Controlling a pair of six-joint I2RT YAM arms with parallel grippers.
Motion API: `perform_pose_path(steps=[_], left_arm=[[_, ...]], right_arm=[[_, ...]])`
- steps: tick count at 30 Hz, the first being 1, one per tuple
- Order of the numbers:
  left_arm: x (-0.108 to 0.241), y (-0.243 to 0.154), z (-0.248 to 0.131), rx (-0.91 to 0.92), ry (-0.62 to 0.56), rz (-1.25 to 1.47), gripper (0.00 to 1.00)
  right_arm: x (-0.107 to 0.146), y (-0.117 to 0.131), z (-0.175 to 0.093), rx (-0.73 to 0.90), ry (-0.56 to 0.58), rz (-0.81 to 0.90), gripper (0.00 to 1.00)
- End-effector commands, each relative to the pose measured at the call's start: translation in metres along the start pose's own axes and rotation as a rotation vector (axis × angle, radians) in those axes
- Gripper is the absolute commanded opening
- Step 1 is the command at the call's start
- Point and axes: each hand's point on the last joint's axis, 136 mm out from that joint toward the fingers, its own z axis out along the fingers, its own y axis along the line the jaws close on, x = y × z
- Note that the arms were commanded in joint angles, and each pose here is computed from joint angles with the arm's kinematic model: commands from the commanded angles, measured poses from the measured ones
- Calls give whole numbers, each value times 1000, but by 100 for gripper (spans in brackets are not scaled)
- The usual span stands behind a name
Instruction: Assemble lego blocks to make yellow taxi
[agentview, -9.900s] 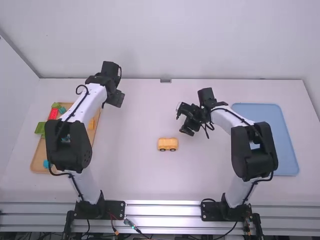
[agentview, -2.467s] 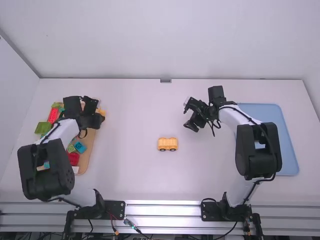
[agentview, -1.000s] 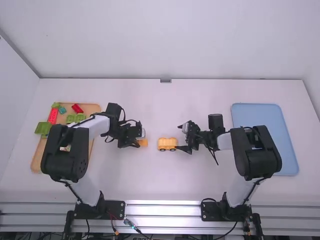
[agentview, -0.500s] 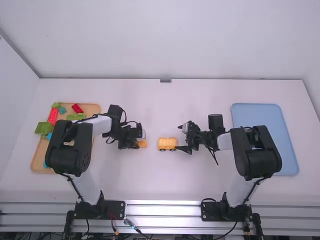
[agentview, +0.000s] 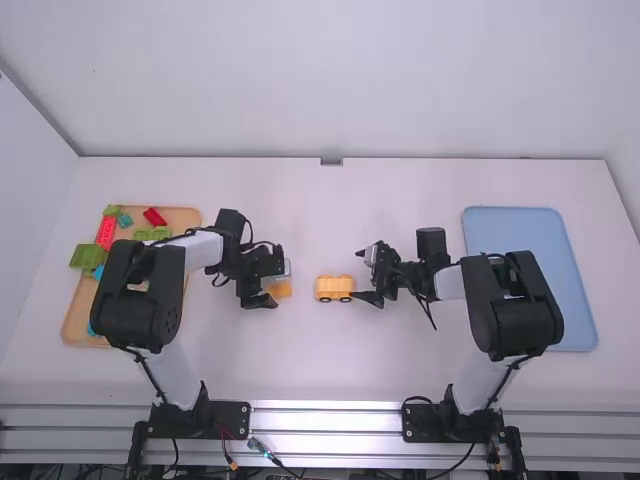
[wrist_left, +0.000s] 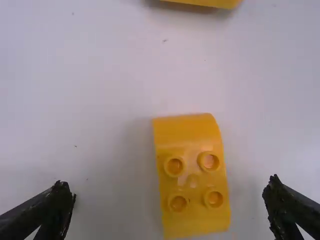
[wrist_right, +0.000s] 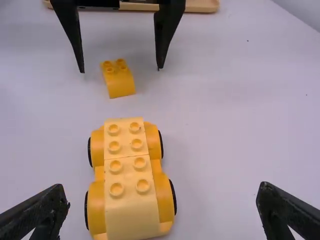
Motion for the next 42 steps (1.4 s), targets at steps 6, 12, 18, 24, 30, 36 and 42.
perform_pose_path(steps=[6, 12, 18, 24, 30, 36, 42], left_arm=[[-16, -10, -11, 24, -257, 90, 99], [-10, -2, -12, -67, -388, 26, 99], [-10, 6, -3, -153, -451, -110, 99], [-2, 2, 3, -199, -448, -138, 90], [-2, 2, 4, -182, -440, -151, 58], [-1, -5, 4, -144, -418, -114, 48], [0, -8, 5, -136, -413, -96, 35]], right_arm=[[-8, 1, -2, -4, -21, -12, 99], [-8, 0, -2, -1, -23, -19, 99], [-11, -3, -2, -2, -23, -17, 99], [-13, -7, -2, -10, -18, 0, 99], [-14, -8, -2, -13, -15, 8, 99], [-14, -8, -2, -13, -15, 7, 99], [-14, -8, -2, -13, -15, 7, 99]])
